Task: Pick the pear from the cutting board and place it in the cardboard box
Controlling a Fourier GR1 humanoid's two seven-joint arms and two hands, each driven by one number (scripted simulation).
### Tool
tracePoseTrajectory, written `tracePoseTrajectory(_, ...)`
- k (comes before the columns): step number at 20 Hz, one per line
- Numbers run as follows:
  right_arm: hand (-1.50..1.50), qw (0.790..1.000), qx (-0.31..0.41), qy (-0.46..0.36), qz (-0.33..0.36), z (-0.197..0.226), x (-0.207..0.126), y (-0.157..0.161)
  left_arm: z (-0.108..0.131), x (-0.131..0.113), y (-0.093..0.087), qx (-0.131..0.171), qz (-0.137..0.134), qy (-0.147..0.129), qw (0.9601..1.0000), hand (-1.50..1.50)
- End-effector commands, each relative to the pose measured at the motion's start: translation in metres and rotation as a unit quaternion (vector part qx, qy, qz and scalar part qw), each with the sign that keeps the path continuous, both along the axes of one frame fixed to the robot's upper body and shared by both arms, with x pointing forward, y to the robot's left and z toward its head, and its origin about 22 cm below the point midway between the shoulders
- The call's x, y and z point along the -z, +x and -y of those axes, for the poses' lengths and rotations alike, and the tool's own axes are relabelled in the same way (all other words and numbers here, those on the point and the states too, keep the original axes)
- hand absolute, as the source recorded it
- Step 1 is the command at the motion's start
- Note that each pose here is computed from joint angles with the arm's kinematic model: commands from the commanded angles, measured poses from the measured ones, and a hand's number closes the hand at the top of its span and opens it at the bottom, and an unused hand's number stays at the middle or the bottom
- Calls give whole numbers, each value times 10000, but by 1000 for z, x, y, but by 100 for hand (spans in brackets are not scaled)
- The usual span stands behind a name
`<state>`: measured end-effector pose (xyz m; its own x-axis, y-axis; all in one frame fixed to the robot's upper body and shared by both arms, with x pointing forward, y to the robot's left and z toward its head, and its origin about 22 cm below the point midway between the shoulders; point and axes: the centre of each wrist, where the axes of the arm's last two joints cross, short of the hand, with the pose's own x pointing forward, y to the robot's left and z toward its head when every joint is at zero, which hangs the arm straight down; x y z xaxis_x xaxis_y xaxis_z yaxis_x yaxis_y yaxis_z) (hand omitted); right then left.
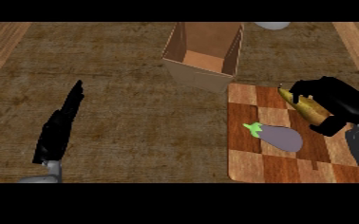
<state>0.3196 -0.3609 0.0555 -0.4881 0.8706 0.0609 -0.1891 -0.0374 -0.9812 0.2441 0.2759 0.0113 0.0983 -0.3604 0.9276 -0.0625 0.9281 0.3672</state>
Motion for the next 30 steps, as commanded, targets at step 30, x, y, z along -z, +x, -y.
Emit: tracePoseTrajectory(30, 150, 9198, -1794, 3485, -189, -91, -170, 154, -5, 4, -5, -68, -58, -83, 9999, 0)
